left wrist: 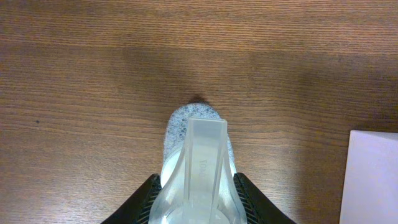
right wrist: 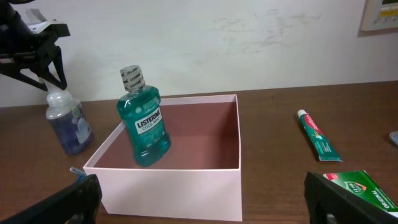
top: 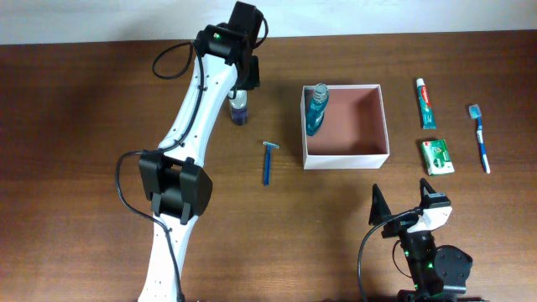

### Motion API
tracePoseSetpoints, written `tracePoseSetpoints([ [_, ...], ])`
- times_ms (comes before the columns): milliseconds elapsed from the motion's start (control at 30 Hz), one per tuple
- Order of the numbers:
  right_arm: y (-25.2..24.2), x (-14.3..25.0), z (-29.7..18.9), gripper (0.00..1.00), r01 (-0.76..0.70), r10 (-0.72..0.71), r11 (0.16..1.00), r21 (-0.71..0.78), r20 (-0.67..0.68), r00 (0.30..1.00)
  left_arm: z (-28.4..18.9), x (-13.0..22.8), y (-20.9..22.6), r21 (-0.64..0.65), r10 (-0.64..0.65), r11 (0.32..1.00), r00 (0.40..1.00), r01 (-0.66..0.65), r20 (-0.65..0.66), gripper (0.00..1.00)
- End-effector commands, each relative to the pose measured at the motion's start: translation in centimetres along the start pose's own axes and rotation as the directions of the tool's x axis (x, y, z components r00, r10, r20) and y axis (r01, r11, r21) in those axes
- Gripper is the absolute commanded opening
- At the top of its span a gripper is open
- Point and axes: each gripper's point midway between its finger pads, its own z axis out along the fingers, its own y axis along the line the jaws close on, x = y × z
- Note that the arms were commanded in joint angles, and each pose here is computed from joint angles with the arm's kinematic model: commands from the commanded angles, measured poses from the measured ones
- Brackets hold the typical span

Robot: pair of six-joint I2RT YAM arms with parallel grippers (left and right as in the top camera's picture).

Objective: Pack container
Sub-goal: 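Move the left gripper to the blue soap pump bottle and grasp, then lift the soap pump bottle and carry it over the box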

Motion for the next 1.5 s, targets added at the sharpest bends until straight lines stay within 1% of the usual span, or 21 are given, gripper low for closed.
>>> tracePoseSetpoints([
  [0,0.1,0.2,0.0,0.99,-0.003,0.003,1.0,-0.007,-0.002,1.0,-1.0,-0.7,0.3,0.009,0.002,1.0,1.0,-0.003,0.028,0.35],
  [133,0.1,0.2,0.0,0.99,-0.003,0.003,1.0,-0.007,-0.002,1.0,-1.2,-1.0,0.2,0.013,0.019,1.0,0.999,-0.019,0.041,0.31],
  [300,0.1,0.2,0.0,0.99,-0.003,0.003,1.0,-0.007,-0.002,1.0,-2.0,-1.3,0.2,0.019,0.015,1.0,0.998,-0.016,0.058,0.31],
  [400,0.1,0.2,0.0,0.99,-0.003,0.003,1.0,-0.007,-0.002,1.0,-3.4,-2.1,0.2,0.032,0.019,0.999,0.995,-0.022,0.095,0.31],
  [500,0.1,0.2,0.0,0.99,-0.003,0.003,1.0,-0.007,-0.002,1.0,-5.7,-3.5,0.1,0.05,0.032,0.998,0.986,-0.041,0.161,0.31],
  [667,0.1,0.2,0.0,0.99,-0.003,0.003,1.0,-0.007,-0.002,1.0,-11.2,-5.8,0.2,0.098,-0.001,0.995,0.957,-0.029,0.29,0.31],
  [767,0.1,0.2,0.0,0.99,-0.003,0.003,1.0,-0.007,-0.002,1.0,-15.2,-6.9,-0.1,0.136,-0.021,0.99,0.927,-0.032,0.374,0.31],
  [833,0.1,0.2,0.0,0.99,-0.003,0.003,1.0,-0.007,-0.002,1.0,-18.9,-7.5,-0.7,0.172,-0.038,0.984,0.893,-0.045,0.448,0.31],
  [900,0.1,0.2,0.0,0.99,-0.003,0.003,1.0,-0.007,-0.002,1.0,-21.2,-7.6,-1.2,0.196,-0.047,0.979,0.871,-0.057,0.489,0.31],
  [1033,0.1,0.2,0.0,0.99,-0.003,0.003,1.0,-0.007,-0.002,1.0,-25.1,-7.3,-2.9,0.243,-0.054,0.965,0.831,-0.099,0.553,0.31],
  [1133,0.1,0.2,0.0,0.99,-0.003,0.003,1.0,-0.007,-0.002,1.0,-27.3,-6.6,-5.2,0.279,-0.049,0.949,0.808,-0.145,0.587,0.31],
  [1333,0.1,0.2,0.0,0.99,-0.003,0.003,1.0,-0.007,-0.002,1.0,-30.0,-4.4,-10.9,0.34,-0.018,0.906,0.779,-0.253,0.627,0.31],
  [1467,0.1,0.2,0.0,0.99,-0.003,0.003,1.0,-0.007,-0.002,1.0,-31.5,-2.7,-14.1,0.344,0.037,0.872,0.749,-0.347,0.661,0.31],
])
